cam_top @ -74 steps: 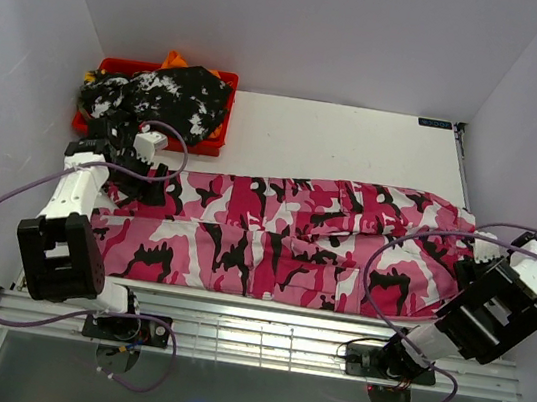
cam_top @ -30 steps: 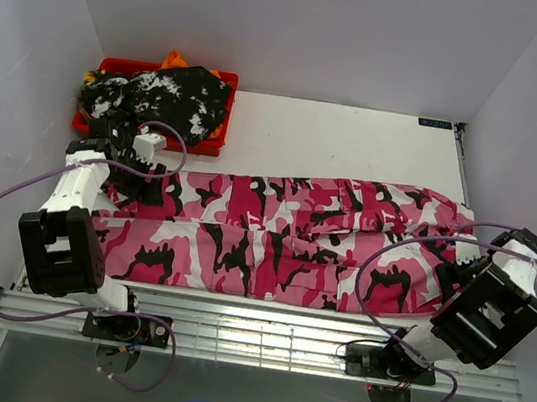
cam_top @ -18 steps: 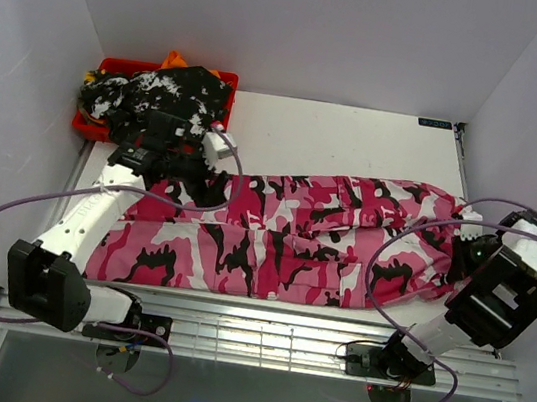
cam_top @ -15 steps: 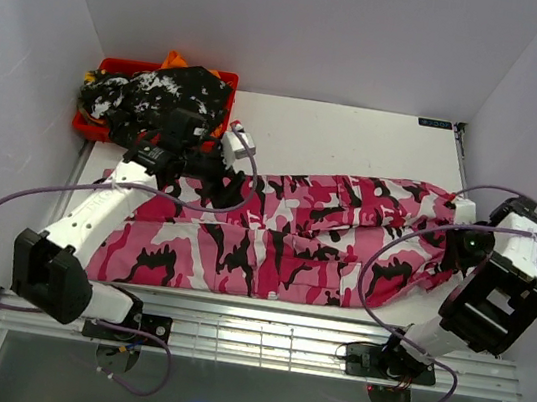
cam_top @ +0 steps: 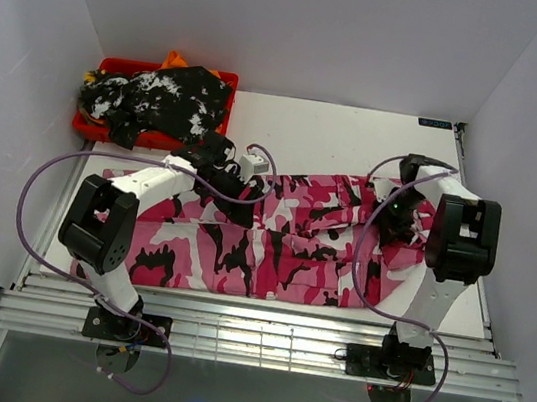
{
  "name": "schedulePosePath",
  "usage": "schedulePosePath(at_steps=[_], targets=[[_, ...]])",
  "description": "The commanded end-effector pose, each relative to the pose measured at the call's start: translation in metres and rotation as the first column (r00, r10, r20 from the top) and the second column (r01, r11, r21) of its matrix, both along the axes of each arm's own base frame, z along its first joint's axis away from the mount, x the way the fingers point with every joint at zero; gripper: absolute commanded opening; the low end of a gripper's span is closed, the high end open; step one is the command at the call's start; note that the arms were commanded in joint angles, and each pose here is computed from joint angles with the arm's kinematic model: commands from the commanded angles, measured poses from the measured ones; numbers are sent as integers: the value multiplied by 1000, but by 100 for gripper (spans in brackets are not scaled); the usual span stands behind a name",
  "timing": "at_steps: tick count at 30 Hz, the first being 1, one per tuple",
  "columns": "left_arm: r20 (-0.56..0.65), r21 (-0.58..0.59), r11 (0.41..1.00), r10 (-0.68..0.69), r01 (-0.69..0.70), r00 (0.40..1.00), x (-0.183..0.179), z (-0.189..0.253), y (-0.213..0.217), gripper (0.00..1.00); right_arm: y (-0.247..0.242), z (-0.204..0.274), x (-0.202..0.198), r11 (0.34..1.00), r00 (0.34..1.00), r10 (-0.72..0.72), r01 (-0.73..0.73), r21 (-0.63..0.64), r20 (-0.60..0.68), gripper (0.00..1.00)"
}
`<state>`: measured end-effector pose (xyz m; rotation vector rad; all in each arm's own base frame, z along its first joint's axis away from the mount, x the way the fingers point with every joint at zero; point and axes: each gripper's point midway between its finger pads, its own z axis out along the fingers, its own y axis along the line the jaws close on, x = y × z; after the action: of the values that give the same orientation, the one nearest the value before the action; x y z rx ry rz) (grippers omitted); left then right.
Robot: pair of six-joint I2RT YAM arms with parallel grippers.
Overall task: Fold and stack the trousers
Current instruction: Flatten the trousers out
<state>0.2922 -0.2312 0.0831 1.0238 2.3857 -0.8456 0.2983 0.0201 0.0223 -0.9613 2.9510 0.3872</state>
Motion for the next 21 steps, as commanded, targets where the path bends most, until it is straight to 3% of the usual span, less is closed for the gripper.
schedulePosePath(at_steps=[1,6,9,13,14,15,18,21], targets=[[-62,-8,999,53,-54,997,3,2,-2,83,47,15,31,998,998,40,-42,41,48,8],[-105,-10,994,107,-109,989,16,-5,3,81,94,24,35,984,989,146,-148,103,29,8],[-172,58,983,181,-174,968,23,-29,17,74,111,20,30,971,979,204,-203,126,5,9],[-277,160,948,309,-273,910,32,-59,54,50,121,38,38,959,973,232,-230,166,11,13],[-285,187,932,354,-310,891,37,-64,70,44,124,47,39,952,970,241,-242,187,27,17],[-298,216,922,376,-322,877,35,-68,80,42,122,64,40,949,969,241,-246,196,47,35],[-292,297,896,414,-329,862,30,-78,110,34,115,89,39,945,969,233,-246,215,84,64],[-288,344,881,429,-326,856,23,-82,130,31,85,120,44,956,982,125,-158,247,141,72]])
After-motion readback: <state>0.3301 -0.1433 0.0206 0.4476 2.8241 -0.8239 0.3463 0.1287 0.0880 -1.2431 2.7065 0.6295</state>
